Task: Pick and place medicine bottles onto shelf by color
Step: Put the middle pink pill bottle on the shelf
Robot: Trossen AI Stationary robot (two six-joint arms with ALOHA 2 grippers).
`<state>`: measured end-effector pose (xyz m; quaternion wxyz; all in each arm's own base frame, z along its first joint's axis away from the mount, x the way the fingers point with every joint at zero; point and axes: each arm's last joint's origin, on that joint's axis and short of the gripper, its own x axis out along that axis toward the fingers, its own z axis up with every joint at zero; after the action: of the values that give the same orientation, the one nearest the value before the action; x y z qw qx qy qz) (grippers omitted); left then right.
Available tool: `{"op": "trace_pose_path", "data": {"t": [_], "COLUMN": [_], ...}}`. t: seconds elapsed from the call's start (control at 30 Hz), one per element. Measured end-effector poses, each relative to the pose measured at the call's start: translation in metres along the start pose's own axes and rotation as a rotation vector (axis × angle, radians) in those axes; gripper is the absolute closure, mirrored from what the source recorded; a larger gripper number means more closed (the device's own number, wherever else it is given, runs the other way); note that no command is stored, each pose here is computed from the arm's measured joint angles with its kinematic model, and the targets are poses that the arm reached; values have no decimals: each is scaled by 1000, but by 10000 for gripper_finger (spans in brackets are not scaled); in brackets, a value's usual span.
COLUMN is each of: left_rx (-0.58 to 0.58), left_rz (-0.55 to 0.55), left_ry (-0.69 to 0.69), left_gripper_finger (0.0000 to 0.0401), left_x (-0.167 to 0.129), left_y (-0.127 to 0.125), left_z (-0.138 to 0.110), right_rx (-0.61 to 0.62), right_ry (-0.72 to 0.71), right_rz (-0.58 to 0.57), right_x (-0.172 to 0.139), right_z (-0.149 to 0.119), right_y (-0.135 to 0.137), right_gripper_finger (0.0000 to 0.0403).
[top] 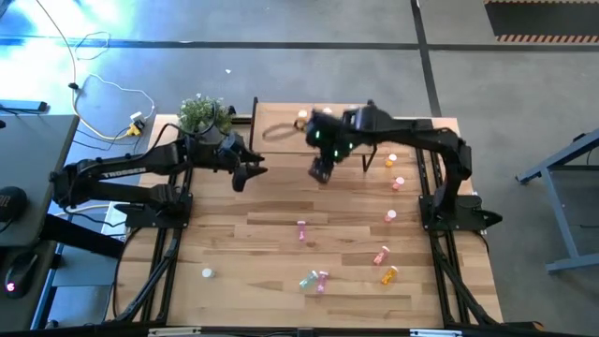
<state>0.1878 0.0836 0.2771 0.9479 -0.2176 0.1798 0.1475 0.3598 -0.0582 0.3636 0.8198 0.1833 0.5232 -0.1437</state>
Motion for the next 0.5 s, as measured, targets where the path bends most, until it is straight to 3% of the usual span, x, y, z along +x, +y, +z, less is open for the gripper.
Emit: {"op": "trace_pose_path", "data": {"t": [0.27, 0.5], "left_rx": [5, 13], "left_rz": [-8, -23], "left_ry": [82, 94], "left_gripper_finger": [184, 184], "left_x": [0, 1], "left_y": [-6, -10], "left_z": [-10, -11], "right_rx": [15, 100], "right_ry": [203, 314], "right_rz": [-59, -176], "right_x": [32, 55], "right_z": [-51, -104], "right_y": [55, 73], "right_gripper_finger": [229, 229]}}
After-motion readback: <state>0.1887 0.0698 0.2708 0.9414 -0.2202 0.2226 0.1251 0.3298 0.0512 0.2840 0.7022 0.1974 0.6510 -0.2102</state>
